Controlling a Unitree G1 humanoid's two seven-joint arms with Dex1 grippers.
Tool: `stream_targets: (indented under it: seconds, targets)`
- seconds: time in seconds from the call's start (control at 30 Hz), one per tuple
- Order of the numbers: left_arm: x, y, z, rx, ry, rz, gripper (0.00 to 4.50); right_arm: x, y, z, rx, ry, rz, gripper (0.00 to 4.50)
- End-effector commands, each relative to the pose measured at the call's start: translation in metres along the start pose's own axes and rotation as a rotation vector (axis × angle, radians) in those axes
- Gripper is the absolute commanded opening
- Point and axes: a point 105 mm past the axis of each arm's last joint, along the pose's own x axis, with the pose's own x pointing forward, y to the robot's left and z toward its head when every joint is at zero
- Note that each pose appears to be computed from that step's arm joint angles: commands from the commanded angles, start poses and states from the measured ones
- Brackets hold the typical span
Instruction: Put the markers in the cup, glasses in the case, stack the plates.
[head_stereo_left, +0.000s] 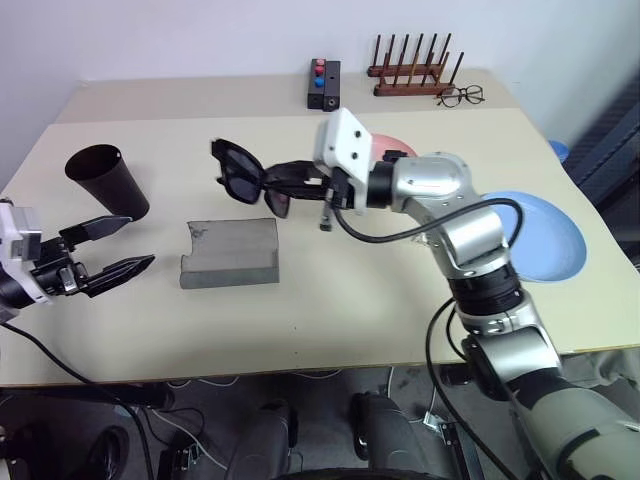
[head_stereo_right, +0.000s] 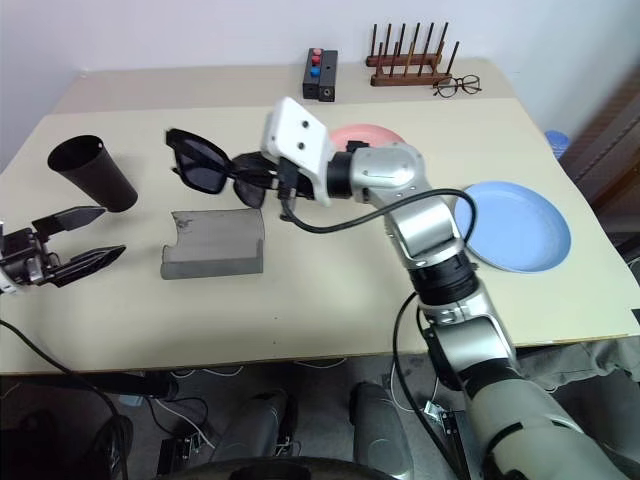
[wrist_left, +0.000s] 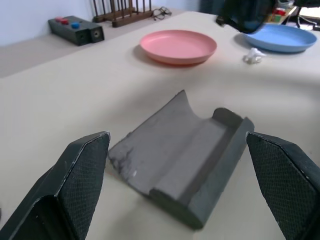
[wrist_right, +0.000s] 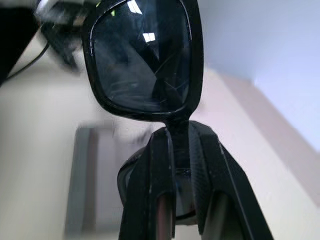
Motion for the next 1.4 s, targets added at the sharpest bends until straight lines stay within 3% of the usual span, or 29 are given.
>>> stream_targets:
  seconds: [0.03,0.37,0.57,0.7,0.83,1.17,1.4]
  targets:
    - [-0.018,0.0,0.018,0.008,-0.02,0.013,4.5,0.025,-0.001,0.01,0.026,-0.001,-0.054,0.01]
    - [-0.014,-0.011,0.018,0.011,-0.037,0.034,4.5,0.069,0.018,-0.029,0.152,0.144,-0.077,0.01]
    - [-0.011,-0.012,0.019,0.014,-0.039,0.035,4.5,0.071,0.033,-0.062,0.082,0.284,-0.04,0.01]
    - [-0.008,-0.012,0.019,0.021,-0.04,0.035,4.5,0.069,0.038,-0.066,0.054,0.319,-0.007,0.01]
    - [-0.004,-0.012,0.019,0.028,-0.041,0.033,4.5,0.063,0.04,-0.084,0.016,0.449,0.008,0.01]
    - [0.002,-0.011,0.021,0.04,-0.04,0.027,4.5,0.06,0.049,-0.087,0.046,0.464,0.053,0.01]
    - [0.003,-0.01,0.022,0.047,-0.042,0.028,4.5,0.048,0.062,-0.084,-0.111,0.481,0.178,0.01]
